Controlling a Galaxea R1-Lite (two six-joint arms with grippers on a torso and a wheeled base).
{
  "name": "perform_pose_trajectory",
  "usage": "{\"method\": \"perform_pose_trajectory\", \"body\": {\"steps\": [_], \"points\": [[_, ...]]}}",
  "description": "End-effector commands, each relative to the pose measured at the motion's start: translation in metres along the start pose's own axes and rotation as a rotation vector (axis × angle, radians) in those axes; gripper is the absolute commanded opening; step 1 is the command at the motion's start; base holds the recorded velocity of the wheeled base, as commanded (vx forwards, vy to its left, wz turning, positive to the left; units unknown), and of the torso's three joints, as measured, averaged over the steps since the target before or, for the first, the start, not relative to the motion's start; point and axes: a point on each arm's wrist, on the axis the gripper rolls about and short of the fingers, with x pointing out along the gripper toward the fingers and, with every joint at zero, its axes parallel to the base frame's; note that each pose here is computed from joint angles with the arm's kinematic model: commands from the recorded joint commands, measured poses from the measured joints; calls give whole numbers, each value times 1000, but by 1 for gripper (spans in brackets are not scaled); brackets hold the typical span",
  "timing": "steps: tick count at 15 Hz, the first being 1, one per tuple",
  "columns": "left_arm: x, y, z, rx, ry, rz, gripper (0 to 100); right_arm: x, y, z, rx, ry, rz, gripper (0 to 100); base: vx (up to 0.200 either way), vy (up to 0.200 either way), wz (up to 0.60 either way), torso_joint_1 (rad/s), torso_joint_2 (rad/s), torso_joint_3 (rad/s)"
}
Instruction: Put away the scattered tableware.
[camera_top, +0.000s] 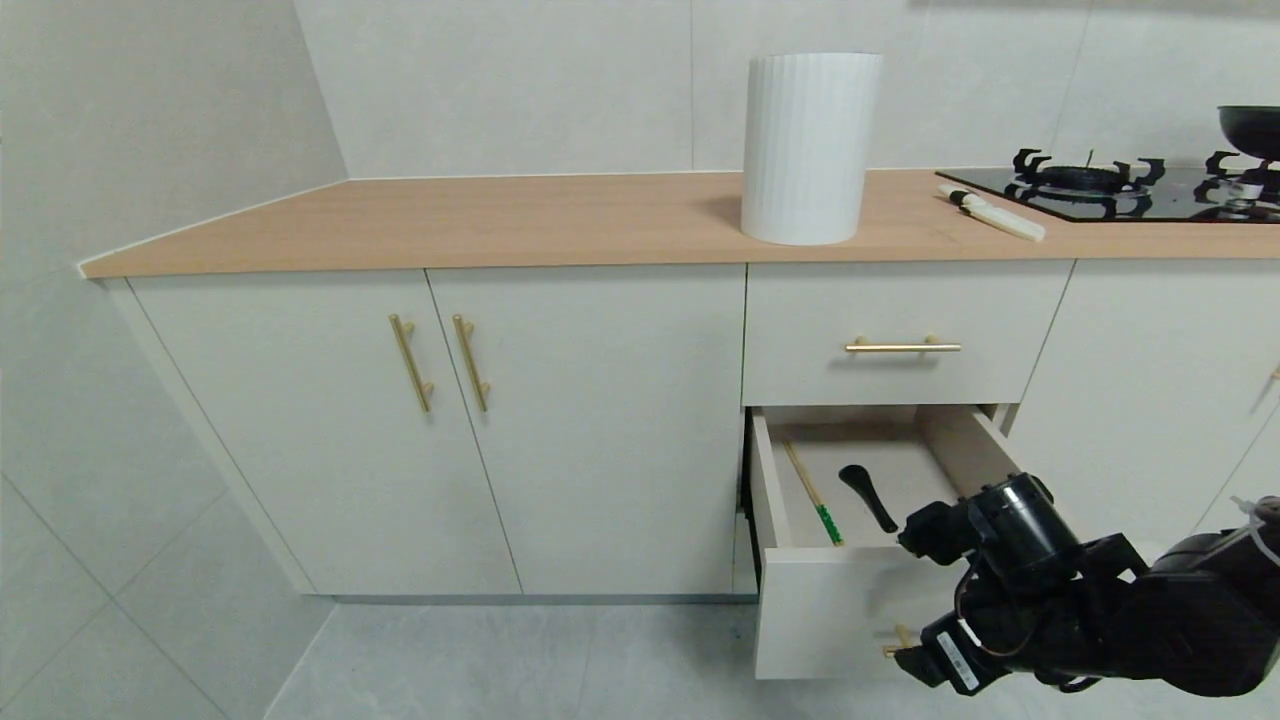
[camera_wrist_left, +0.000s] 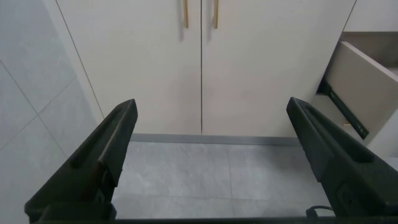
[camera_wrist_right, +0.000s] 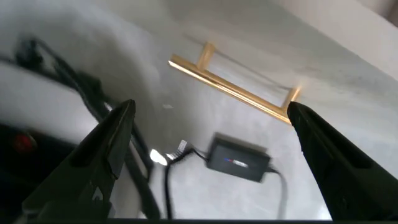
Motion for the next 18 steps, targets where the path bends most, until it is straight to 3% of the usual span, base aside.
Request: {"method": "perform_pose_trajectory", "body": {"steps": [1,5,12,18], "points": [[0,0,0,0,2,1,100,8,1,6,36,3,-2,100,0,0,0,0,0,0],[0,0,0,0,2,1,100,29,3,17,124,-31,-74,100,0,0,0,0,0,0],[0,0,0,0,2,1,100,44,-2,31,219,-175,-111,100,0,0,0,0,0,0],[0,0,0,0,0,1,100,63,-16,57,422,-255,-179,100,0,0,0,0,0,0]]}}
